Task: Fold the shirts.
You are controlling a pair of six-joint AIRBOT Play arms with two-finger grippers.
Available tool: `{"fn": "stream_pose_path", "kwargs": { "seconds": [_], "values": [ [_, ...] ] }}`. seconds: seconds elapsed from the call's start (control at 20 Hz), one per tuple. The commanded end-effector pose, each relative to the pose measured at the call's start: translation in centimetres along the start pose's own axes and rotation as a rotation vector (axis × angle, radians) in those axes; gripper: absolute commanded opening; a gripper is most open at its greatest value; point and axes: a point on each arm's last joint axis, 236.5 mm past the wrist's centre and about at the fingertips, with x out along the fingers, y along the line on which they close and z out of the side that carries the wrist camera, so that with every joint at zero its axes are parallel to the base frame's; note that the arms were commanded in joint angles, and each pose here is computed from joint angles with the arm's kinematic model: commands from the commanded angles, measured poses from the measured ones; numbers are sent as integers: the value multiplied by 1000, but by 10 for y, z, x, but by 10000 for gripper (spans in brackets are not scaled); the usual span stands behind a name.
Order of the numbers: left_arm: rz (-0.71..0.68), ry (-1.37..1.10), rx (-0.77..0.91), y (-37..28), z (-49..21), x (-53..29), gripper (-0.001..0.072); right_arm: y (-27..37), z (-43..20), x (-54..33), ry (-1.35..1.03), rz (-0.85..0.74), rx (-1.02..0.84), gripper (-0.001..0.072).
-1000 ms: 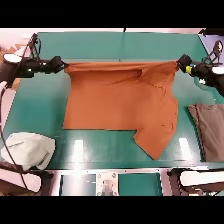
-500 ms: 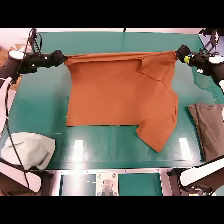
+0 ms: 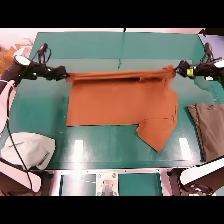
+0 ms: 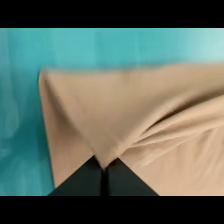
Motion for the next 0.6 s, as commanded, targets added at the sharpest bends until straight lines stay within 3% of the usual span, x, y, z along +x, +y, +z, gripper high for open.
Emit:
{"fn": "stream_pose_path", "kwargs": {
  "seconds": [0.0,0.55],
  "values": [
    [8,117,-36,10,-42,11,20,-29,-51,1,167,-73,36,15],
    [-24,230,-76,1,-77,21,20,-41,-74,12,202,-88,73,17]
  ]
}}
